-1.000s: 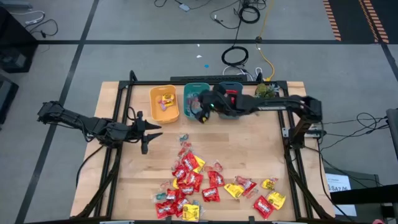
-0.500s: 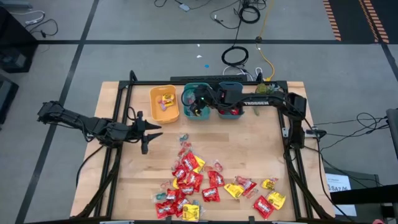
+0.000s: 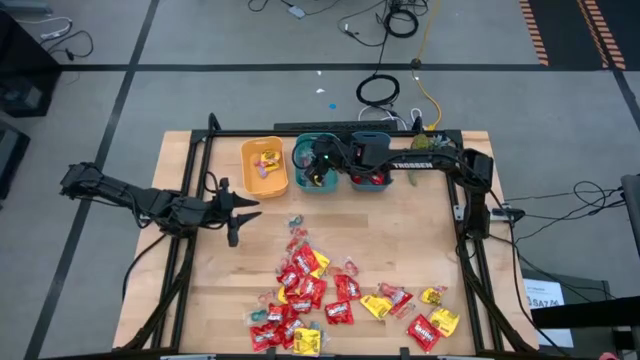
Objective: Sort candy
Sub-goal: Put the blue gummy candy into the green bin
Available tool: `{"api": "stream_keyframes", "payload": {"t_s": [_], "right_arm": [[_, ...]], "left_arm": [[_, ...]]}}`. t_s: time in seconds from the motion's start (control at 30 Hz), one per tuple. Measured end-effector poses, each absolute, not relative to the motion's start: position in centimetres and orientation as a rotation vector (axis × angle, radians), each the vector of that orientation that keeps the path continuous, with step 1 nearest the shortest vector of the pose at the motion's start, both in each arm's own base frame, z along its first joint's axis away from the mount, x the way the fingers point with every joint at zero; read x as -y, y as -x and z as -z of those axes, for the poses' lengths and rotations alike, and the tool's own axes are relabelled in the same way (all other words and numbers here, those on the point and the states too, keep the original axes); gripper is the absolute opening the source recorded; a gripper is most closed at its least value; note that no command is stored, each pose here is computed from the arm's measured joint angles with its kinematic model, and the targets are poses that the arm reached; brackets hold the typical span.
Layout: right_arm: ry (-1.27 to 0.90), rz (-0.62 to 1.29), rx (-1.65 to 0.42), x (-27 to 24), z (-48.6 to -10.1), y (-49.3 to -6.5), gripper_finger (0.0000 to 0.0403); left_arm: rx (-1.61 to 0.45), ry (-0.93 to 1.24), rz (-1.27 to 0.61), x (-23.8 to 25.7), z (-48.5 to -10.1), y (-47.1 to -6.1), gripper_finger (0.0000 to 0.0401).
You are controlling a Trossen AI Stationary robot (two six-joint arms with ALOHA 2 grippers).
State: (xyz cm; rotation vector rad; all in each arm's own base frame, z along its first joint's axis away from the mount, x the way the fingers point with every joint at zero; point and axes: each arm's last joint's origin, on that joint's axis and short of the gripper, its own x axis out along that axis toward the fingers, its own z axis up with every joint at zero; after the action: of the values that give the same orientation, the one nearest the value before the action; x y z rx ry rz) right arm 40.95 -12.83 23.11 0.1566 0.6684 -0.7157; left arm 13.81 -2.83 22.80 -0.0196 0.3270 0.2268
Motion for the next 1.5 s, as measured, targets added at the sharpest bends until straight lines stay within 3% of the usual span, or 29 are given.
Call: {"api": "stream_keyframes", "payload": {"t_s": [0.3,0.53,0.83,1.1,1.5], "right_arm": [[-0.144,0.684,-0.674,12.3,-23.2,-41.1,0.0183],[-0.084,0.387,-0.679,9.5,-24.4,-42.2,0.0183],[0.248,0.142,-0.707,4.0,-24.4,-43.3,0.0183],[0.148,0.071,-0.778,2.9,-21.2,-45.1,0.0183],[0.148,-0.038,-1.061,2.1,-16.5,-48.2,0.0183]], "left_arm": [[-0.326,0.020,-0.231,2.8,-22.8,-13.8,0.0141],[-0.326,0.021,-0.231,2.8,-22.8,-13.8,0.0141],[-0.326,0.019,-0.231,2.8,-22.8,-13.8,0.0141],[-0.327,0.018,-0.232,2.8,-22.8,-13.8,0.0141],[-0.326,0.020,-0.232,2.8,-22.8,-13.8,0.0141]]}}
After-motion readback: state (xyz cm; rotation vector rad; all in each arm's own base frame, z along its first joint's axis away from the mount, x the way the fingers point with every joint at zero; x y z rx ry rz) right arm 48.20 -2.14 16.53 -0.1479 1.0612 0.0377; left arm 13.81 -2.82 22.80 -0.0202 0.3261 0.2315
